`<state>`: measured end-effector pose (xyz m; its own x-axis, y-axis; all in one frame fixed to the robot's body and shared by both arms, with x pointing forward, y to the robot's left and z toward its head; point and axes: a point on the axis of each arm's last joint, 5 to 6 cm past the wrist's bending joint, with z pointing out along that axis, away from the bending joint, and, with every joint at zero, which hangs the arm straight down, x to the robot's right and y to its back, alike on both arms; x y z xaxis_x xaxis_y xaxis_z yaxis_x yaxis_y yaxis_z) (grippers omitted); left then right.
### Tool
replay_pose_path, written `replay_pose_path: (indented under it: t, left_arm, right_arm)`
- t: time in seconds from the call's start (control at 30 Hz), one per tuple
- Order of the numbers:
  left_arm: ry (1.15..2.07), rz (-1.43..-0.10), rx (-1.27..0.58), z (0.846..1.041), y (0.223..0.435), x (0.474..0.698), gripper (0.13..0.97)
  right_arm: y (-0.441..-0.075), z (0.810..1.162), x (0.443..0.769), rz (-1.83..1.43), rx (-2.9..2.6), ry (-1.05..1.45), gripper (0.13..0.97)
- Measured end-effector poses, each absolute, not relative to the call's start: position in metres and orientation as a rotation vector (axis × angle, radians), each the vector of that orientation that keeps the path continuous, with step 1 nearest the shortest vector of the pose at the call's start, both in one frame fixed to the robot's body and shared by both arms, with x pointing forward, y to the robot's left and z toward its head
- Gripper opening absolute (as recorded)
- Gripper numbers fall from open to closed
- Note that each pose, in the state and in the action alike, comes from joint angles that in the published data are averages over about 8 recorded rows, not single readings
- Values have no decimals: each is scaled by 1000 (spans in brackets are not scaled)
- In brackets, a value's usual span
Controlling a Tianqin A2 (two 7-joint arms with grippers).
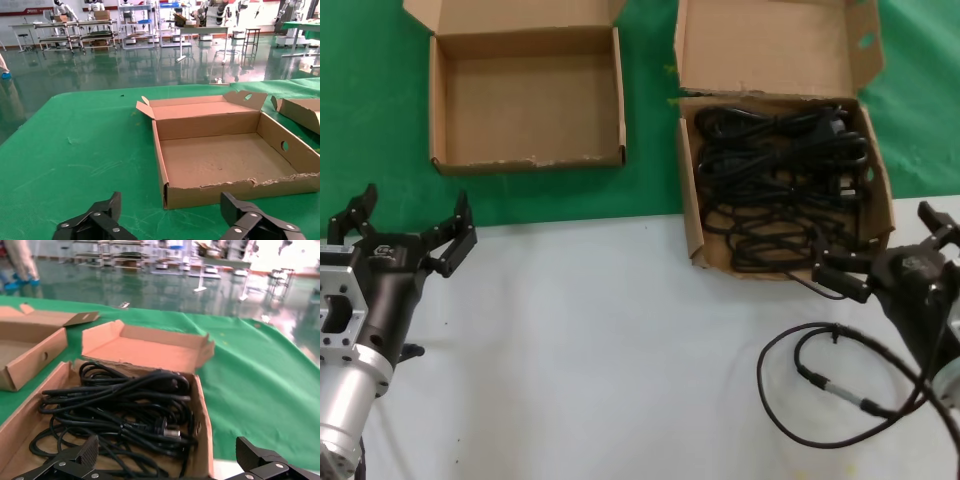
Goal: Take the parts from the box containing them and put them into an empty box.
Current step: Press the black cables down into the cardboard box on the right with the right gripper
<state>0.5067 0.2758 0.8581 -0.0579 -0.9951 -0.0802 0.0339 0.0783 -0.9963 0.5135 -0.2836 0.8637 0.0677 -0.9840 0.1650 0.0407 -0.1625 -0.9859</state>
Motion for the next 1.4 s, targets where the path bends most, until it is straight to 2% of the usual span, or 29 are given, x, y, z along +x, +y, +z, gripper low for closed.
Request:
replay_pose_path:
  t: [0.03,0.3,0.33,0.6,0.73,1.0,1.07,1.23,1.4]
  left_arm:
    - [1266,-1208,-1099,858,276,507,770]
    - [1265,-1208,-1099,858,276,507,578]
    - [1265,-1208,-1099,858,276,507,578]
    - [1265,-1208,-1099,858,276,507,373]
    - [1265,-1208,-1099,858,276,507,373]
    - [1266,-1208,-1099,858,276,507,232]
    - [1266,-1208,-1099,858,276,507,223]
    - [1266,-1208,-1099,858,276,507,176]
    - [1266,-1208,-1099,858,276,507,154]
  right_arm:
    - [-285,866,515,-1302,-1353,1025,966]
    - [-303,899,540,-1431,-1609,677,966]
    - [-306,903,545,-1447,-1646,624,966]
    - [-323,945,588,-1549,-1912,186,966]
    - [-324,967,608,-1565,-1996,12,966]
    - [-319,999,638,-1548,-2144,-248,962]
    - [-317,1006,646,-1546,-2179,-303,958]
    - [-313,1023,663,-1549,-2249,-408,950]
    - [-310,1034,673,-1531,-2295,-456,901]
